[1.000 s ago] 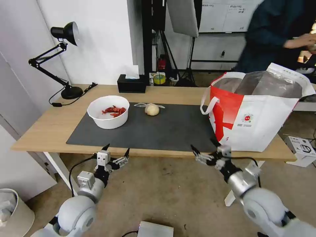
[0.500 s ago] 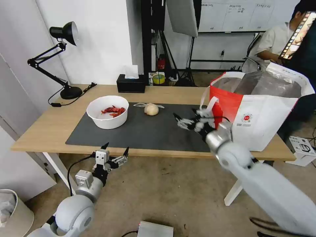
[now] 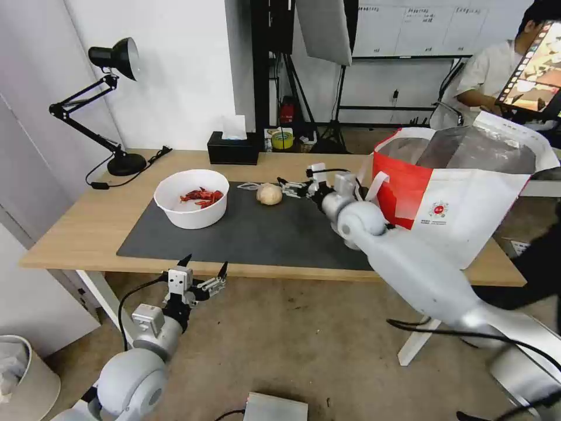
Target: Pick up the trash from the table and place it into the takeout bag.
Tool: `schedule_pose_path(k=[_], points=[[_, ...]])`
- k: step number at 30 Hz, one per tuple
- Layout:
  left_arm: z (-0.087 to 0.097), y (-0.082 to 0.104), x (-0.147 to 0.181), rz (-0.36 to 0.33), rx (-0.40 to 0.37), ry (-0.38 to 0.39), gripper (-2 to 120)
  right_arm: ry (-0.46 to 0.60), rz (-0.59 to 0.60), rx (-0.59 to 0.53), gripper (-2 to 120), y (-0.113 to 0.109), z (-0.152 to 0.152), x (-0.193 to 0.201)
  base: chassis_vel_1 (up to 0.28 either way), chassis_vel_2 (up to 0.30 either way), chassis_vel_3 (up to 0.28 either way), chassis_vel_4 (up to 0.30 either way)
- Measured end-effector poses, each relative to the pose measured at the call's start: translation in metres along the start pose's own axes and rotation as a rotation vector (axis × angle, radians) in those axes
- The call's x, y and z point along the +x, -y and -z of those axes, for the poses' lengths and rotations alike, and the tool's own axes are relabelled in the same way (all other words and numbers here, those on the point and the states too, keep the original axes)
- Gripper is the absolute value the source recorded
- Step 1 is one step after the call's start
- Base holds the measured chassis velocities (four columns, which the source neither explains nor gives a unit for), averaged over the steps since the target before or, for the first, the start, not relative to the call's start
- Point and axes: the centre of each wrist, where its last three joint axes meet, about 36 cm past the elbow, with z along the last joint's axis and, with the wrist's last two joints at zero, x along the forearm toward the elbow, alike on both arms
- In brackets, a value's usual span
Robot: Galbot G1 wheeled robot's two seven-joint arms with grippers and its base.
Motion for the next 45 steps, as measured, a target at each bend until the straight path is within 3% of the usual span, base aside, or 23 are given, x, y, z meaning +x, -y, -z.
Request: schedule_pose_path(k=[7, 17, 41, 45], points=[[0.000, 0.002, 0.001, -0.007, 0.000, -0.001, 100, -0.098, -0.016, 0.027, 100, -0.013, 0.022, -0.044, 0.000, 0.000, 0.000, 0.000], [0.000, 0.003, 0.002, -0.009, 0.000, 0.000, 100, -0.235, -0.022, 0.080, 100, -0.036, 0.021, -0.082, 0.000, 0.000, 0.000, 0.000], [-0.003, 0.009, 0.007, -0.013, 0.005, -0.001, 100, -0.332, -0.065, 0.115, 100, -0.045, -0.006, -0.098, 0.000, 0.000, 0.000, 0.000], [-0.003, 0.010, 0.008, -0.013, 0.007, 0.001, 100, -0.346, -0.086, 0.115, 88, -0.044, -0.009, -0.097, 0.000, 0.000, 0.000, 0.000]])
